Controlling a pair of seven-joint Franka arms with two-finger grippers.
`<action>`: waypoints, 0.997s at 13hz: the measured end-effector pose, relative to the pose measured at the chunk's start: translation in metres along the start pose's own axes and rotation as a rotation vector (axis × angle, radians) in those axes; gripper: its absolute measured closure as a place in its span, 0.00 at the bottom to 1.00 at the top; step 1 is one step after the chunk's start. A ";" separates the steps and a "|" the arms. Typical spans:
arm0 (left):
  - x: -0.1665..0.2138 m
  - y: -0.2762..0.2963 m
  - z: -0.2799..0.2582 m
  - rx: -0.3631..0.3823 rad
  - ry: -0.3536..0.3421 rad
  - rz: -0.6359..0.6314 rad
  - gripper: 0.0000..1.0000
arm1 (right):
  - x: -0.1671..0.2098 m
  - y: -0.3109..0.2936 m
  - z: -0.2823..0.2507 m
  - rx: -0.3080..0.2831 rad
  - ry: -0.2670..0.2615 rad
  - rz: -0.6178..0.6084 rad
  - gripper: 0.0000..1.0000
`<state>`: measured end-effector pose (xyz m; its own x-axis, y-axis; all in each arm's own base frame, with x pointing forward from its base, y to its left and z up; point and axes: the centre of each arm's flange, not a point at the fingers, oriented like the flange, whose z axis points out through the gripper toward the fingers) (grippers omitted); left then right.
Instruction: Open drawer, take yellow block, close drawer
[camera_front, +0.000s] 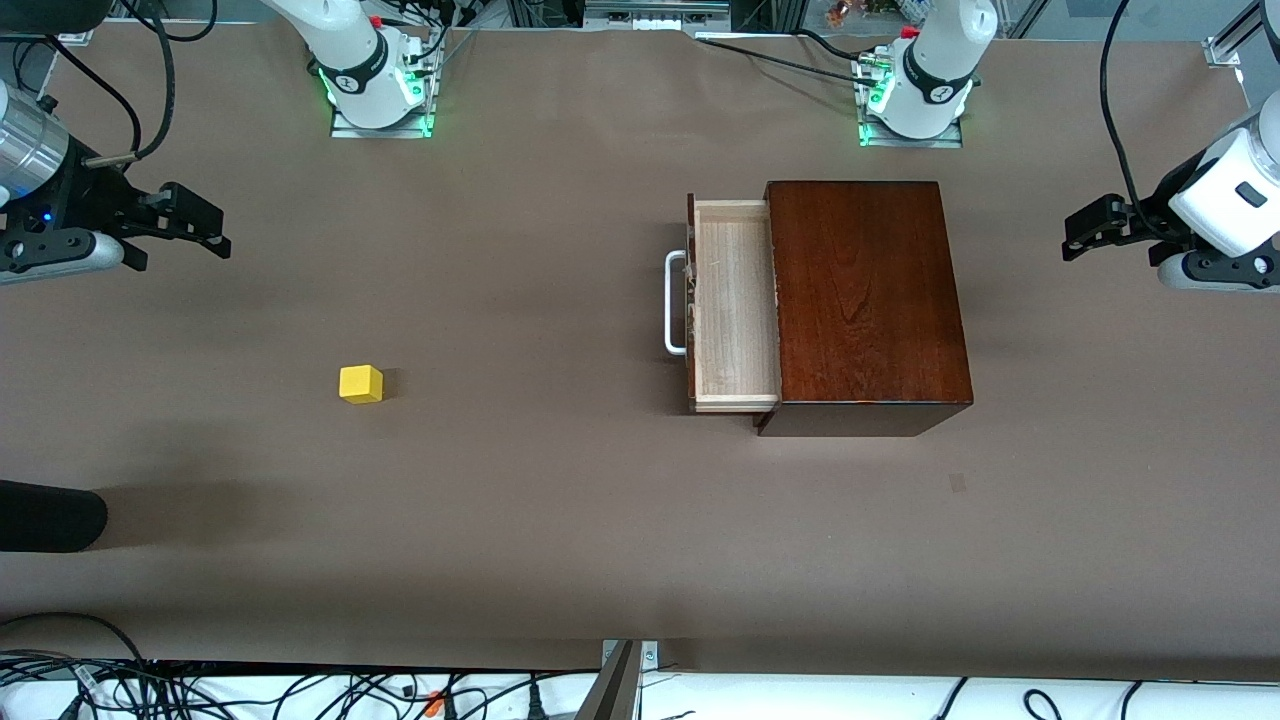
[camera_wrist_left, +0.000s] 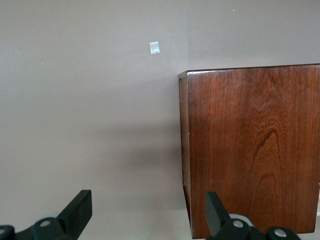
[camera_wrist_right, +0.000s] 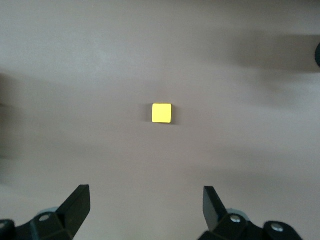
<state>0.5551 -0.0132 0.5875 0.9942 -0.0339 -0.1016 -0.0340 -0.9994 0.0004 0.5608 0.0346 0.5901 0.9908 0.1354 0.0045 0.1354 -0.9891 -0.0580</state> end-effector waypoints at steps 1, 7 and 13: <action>0.000 0.001 0.000 0.000 -0.001 0.002 0.00 | 0.000 0.000 0.000 -0.005 -0.001 0.000 0.00; 0.000 0.007 0.001 0.001 -0.006 0.012 0.00 | 0.001 0.007 -0.009 -0.015 0.014 0.009 0.00; 0.002 0.006 0.005 0.001 -0.015 0.009 0.00 | 0.005 0.014 -0.001 -0.017 0.001 0.020 0.00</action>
<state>0.5566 -0.0190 0.5820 0.9923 -0.0426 -0.1160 -0.0428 -0.9991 0.0004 0.5680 0.0215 0.5903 0.9933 0.1151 0.0044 0.1152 -0.9925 -0.0407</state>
